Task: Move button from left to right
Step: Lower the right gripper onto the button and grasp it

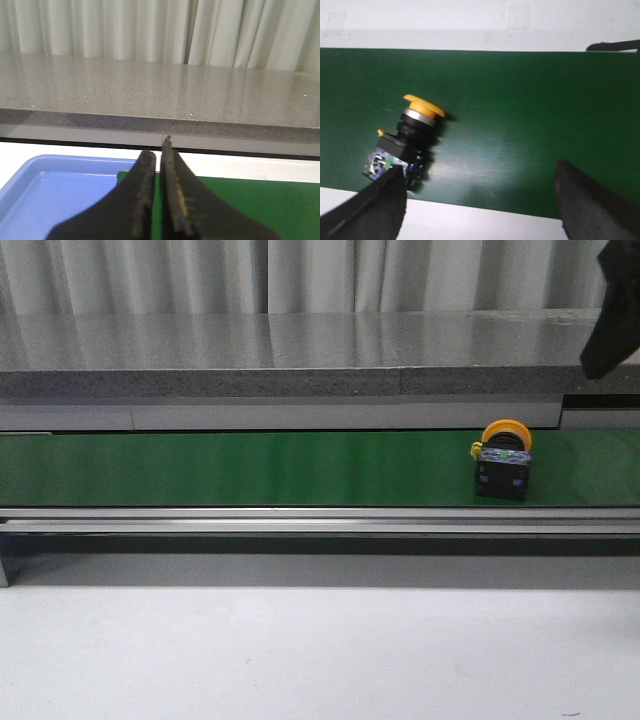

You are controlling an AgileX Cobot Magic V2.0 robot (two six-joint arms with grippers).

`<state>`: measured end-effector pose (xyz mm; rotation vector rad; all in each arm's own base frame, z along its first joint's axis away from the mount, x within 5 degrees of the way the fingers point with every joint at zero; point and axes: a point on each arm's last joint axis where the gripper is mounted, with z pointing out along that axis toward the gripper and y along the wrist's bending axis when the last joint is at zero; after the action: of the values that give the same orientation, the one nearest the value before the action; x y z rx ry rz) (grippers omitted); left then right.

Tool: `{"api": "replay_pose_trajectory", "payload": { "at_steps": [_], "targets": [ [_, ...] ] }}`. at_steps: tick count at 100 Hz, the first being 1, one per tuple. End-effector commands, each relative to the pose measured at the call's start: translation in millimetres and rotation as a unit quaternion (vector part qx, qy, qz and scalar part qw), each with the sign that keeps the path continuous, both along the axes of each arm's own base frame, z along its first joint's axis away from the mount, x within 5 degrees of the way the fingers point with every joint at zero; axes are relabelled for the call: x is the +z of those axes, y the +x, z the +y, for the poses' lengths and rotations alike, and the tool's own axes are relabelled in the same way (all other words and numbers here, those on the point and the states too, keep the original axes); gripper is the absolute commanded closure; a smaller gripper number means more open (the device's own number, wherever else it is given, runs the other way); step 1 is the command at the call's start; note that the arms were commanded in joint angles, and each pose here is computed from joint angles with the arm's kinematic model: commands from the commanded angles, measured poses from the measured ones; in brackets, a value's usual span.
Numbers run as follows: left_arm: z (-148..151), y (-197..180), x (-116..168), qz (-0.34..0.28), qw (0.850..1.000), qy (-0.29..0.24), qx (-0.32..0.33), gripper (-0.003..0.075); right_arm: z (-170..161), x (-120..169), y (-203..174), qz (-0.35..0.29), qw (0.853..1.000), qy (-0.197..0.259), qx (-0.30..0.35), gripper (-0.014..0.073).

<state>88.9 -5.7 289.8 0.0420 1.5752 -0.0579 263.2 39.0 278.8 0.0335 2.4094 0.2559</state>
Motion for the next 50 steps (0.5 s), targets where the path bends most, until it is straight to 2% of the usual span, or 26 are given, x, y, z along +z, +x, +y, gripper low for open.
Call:
{"api": "replay_pose_trajectory", "payload": {
  "at_steps": [1,24,50],
  "targets": [
    [1.6,-0.2,15.7,-0.049,0.999,-0.013,0.008,0.0715,8.0,12.5,13.9,-0.038,0.999,0.008,0.005,0.0023],
    [1.6,-0.2,15.7,-0.049,0.999,-0.013,0.008,0.0715,23.4,-4.6,31.8,-0.013,1.0,0.004,0.026,0.0023],
    [1.6,-0.2,15.7,-0.049,0.999,-0.013,0.008,0.0715,25.3,-19.7,38.9,0.008,0.999,-0.012,0.033,0.0024]
  ]
}}
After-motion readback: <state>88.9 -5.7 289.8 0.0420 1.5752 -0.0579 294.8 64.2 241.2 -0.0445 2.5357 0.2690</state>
